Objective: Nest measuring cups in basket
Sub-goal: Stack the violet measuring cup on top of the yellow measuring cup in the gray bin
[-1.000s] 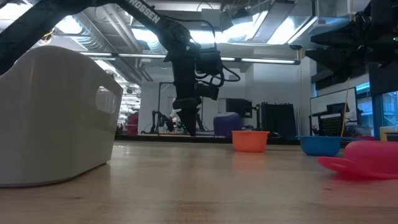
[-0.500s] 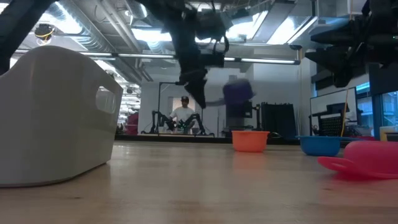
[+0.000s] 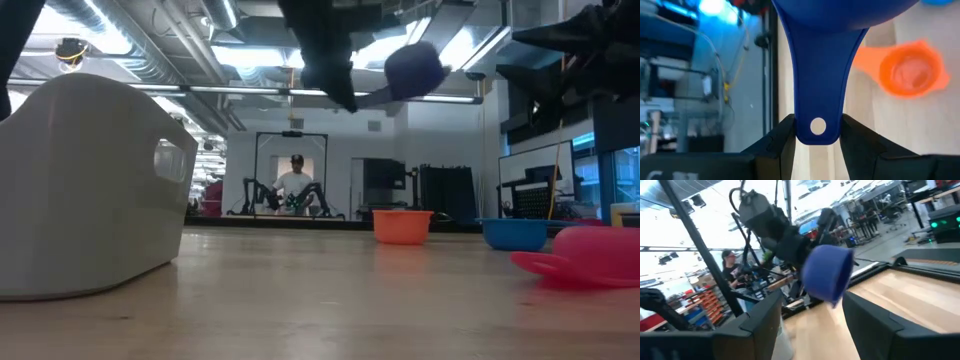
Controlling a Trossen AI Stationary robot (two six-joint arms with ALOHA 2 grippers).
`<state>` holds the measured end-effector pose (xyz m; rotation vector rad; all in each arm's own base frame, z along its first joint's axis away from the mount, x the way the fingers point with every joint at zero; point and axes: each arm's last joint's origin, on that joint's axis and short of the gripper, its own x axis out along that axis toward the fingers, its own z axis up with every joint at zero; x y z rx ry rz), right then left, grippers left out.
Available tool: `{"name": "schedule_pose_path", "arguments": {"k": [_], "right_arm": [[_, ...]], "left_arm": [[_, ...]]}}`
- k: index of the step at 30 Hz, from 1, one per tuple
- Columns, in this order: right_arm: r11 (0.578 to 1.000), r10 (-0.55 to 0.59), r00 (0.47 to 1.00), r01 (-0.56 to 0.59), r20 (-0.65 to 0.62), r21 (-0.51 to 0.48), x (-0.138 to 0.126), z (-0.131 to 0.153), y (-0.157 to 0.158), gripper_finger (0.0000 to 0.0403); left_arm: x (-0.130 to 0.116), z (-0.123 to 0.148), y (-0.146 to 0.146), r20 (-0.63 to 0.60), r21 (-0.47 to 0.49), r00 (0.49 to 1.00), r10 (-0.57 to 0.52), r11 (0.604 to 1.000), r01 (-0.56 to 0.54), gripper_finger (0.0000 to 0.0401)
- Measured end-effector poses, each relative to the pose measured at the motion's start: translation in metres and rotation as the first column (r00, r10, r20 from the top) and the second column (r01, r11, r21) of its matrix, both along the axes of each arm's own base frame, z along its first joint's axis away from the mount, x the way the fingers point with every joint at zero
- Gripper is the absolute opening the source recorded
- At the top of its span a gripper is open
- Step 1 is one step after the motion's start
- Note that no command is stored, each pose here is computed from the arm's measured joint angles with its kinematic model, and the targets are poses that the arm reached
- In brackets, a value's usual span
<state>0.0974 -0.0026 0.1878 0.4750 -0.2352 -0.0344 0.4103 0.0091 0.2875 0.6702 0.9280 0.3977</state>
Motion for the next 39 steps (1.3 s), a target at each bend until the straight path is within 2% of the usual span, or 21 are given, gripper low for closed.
{"name": "schedule_pose_path", "arguments": {"k": [7,15,32,39], "right_arm": [[0.996,0.085,0.996,-0.086,0.038,0.027,0.000,0.003,0.002,0.0217],[0.991,0.118,0.992,-0.121,0.046,0.056,0.005,0.005,0.003,0.0209],[0.983,0.179,0.978,-0.182,0.104,0.015,0.020,0.011,0.005,0.0213],[0.983,0.179,0.982,-0.181,0.062,0.018,0.031,0.013,0.005,0.0213]], "left_arm": [[0.003,0.006,-0.033,0.062,0.051,0.996,-0.058,0.997,0.055,0.0125],[0.004,0.009,-0.051,0.105,0.051,0.990,-0.097,0.994,0.092,0.0125],[0.006,0.011,-0.052,0.134,0.049,0.986,-0.098,0.995,0.092,0.0125],[0.006,0.011,-0.052,0.136,0.049,0.986,-0.098,0.995,0.092,0.0126]]}}
